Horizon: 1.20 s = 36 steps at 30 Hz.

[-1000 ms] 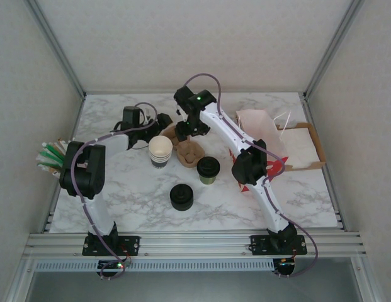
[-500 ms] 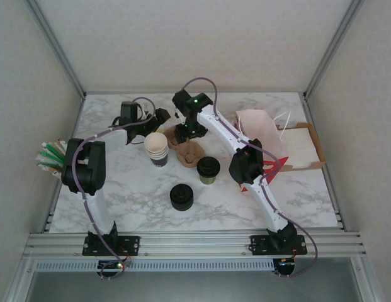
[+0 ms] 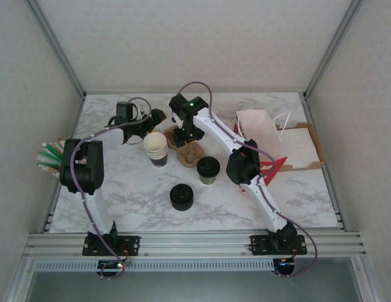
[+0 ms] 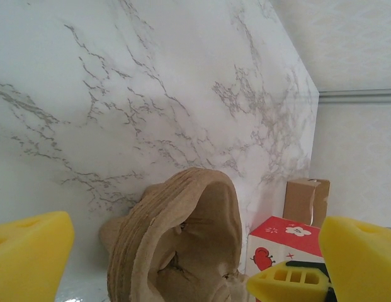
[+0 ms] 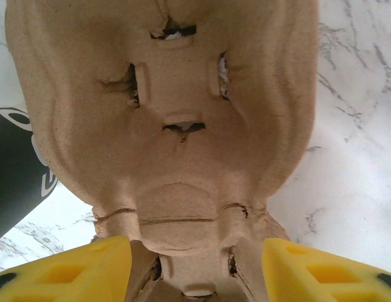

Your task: Pack the takeout coffee

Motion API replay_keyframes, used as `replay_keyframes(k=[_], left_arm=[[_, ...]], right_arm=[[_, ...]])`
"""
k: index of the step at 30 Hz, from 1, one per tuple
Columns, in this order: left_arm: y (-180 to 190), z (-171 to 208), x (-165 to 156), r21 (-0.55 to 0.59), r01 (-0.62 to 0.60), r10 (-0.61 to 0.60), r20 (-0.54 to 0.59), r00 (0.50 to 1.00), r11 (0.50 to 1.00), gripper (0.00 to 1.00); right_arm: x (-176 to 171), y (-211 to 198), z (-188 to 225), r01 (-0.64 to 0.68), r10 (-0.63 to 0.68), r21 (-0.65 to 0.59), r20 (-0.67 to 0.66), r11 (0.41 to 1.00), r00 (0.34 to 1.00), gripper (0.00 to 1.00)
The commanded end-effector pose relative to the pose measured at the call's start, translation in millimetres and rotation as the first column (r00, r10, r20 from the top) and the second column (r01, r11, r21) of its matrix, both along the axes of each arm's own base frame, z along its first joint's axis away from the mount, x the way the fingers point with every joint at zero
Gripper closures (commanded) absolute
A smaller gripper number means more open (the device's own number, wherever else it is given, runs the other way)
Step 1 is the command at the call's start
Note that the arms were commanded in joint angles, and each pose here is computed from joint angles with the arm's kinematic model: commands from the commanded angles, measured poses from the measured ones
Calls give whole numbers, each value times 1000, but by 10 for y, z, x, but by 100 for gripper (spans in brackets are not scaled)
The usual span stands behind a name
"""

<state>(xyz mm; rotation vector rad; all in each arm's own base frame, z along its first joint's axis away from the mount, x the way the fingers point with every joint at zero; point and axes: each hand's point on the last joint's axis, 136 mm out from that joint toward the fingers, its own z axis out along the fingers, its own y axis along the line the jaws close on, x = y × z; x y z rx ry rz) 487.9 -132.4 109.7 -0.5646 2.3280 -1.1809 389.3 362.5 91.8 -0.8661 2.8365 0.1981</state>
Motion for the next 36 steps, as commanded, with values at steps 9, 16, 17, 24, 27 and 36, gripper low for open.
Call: replay_keyframes(k=[9, 16, 17, 24, 27, 36], left_arm=[[41, 115, 9, 3, 15, -15, 30, 999, 1000, 0], [38, 110, 6, 5, 16, -17, 29, 999, 1000, 0], [42, 117, 5, 5, 17, -17, 31, 999, 1000, 0], [43, 112, -5, 8, 16, -17, 30, 999, 1000, 0], [44, 104, -10, 9, 17, -17, 29, 999, 1000, 0], [43, 116, -21, 10, 19, -19, 33, 999, 1000, 0]], right_arm=[[67, 65, -43, -21, 21, -7, 33, 1000, 999, 42], [79, 78, -61, -21, 21, -4, 34, 1000, 999, 43], [81, 78, -66, -21, 21, -5, 34, 1000, 999, 43], [84, 89, -106, -19, 19, -5, 29, 1000, 999, 46], [87, 92, -125, -18, 18, -6, 27, 1000, 999, 47], [84, 97, -181, -17, 17, -10, 18, 1000, 1000, 50]])
